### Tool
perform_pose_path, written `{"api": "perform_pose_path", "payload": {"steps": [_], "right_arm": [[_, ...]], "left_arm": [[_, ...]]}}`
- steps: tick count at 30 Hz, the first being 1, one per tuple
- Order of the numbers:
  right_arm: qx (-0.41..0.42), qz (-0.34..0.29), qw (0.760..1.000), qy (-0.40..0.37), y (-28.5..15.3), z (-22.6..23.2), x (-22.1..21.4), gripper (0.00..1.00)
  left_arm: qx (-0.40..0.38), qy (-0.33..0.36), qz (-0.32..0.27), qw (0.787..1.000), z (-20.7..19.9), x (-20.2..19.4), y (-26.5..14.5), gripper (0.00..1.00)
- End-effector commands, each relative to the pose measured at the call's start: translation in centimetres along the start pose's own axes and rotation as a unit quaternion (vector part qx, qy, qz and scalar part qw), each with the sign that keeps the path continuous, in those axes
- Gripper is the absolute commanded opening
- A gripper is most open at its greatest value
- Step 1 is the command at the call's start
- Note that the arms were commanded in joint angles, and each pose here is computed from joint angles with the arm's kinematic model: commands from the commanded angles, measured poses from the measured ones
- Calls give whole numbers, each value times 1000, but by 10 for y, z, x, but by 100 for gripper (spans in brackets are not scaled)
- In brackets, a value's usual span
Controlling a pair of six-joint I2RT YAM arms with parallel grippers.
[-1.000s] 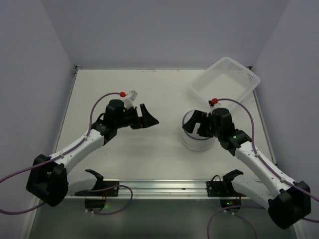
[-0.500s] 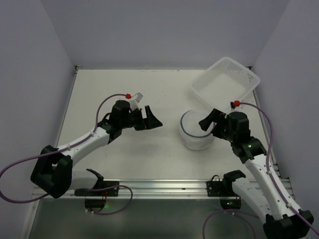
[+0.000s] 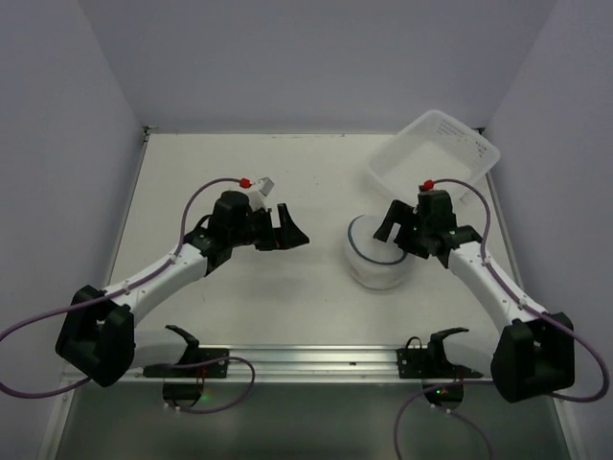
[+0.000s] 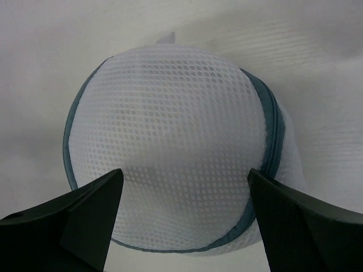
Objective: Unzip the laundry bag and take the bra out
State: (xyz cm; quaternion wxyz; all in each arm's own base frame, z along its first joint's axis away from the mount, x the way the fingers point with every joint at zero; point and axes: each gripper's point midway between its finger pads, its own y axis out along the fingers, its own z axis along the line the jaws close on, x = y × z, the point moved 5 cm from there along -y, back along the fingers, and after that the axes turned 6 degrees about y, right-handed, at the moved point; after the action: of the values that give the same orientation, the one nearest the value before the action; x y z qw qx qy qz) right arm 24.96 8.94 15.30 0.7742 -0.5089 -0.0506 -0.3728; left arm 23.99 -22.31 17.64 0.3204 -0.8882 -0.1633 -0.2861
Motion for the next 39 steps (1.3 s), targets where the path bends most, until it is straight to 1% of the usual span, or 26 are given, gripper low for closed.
{"api": "perform_pose_path", "payload": {"steps": [1, 2, 3, 7, 9, 12, 13, 16, 18, 19, 20, 21, 22, 23, 24, 25, 26, 27, 28, 29, 30, 31, 32, 33, 34, 39], "right_arm": [[136, 18, 985, -106, 1, 49, 20, 92], [148, 39, 980, -130, 10, 52, 18, 91], [197, 57, 967, -148, 7, 68, 19, 90], [259, 117, 929, -237, 13, 97, 8, 90], [288, 149, 903, -281, 15, 114, -5, 90], [318, 175, 869, -337, 12, 134, -25, 90], [316, 173, 866, -346, 12, 136, -27, 90], [321, 142, 871, -343, -2, 143, -20, 91], [306, 101, 888, -328, -12, 146, -9, 91], [310, 65, 891, -325, -31, 149, -1, 92], [303, 46, 901, -307, -40, 149, 4, 93], [272, 17, 916, -294, -40, 141, 9, 93], [268, -9, 924, -273, -56, 139, 14, 94], [252, -20, 933, -255, -59, 134, 15, 95], [201, -36, 951, -233, -54, 116, 16, 95], [190, -43, 956, -218, -56, 110, 15, 95], [186, -53, 962, -192, -64, 105, 13, 96], [153, -51, 972, -173, -58, 88, 7, 96], [148, -51, 975, -158, -58, 82, 4, 96], [151, -55, 978, -132, -64, 78, 1, 96], [133, -45, 983, -117, -56, 63, -7, 96], [133, -44, 985, -99, -57, 58, -10, 96], [141, -53, 984, -89, -61, 54, -10, 96], [139, -43, 986, -86, -56, 46, -18, 96], [152, -35, 984, -83, -58, 46, -22, 96], [214, -27, 973, -82, -63, 47, -35, 96]], "left_arm": [[4, 41, -14, 999, -9, 13, -12, 91], [8, 41, -11, 999, -7, 11, -13, 91], [9, 43, -12, 999, -7, 12, -15, 91], [17, 59, -18, 998, -8, 12, -26, 91], [20, 64, -19, 998, -9, 11, -30, 91], [33, 80, -28, 996, -9, 12, -41, 92], [40, 92, -35, 994, -8, 14, -44, 92], [44, 105, -32, 993, -7, 15, -46, 92], [38, 107, -31, 993, -8, 16, -43, 92], [33, 102, -24, 994, -8, 14, -40, 92], [25, 104, -31, 994, -10, 18, -37, 92], [14, 101, -29, 994, -12, 18, -34, 92], [10, 91, -21, 996, -11, 17, -28, 92], [-1, 92, -29, 995, -14, 21, -24, 92], [-10, 88, -26, 996, -14, 21, -20, 92], [-17, 77, -11, 997, -12, 19, -11, 92], [-30, 80, -15, 996, -17, 24, -7, 92], [-40, 78, -11, 996, -19, 25, -2, 92], [-48, 71, 7, 996, -17, 22, 8, 92], [-62, 78, -2, 995, -21, 27, 14, 92], [-74, 82, -6, 994, -25, 33, 18, 91], [-83, 75, 10, 994, -22, 30, 29, 91], [-92, 78, 7, 993, -23, 33, 34, 91], [-109, 80, 10, 991, -27, 37, 38, 90], [-112, 72, 25, 991, -22, 32, 49, 90], [-171, 67, 51, 982, -20, 25, 76, 86]]}}
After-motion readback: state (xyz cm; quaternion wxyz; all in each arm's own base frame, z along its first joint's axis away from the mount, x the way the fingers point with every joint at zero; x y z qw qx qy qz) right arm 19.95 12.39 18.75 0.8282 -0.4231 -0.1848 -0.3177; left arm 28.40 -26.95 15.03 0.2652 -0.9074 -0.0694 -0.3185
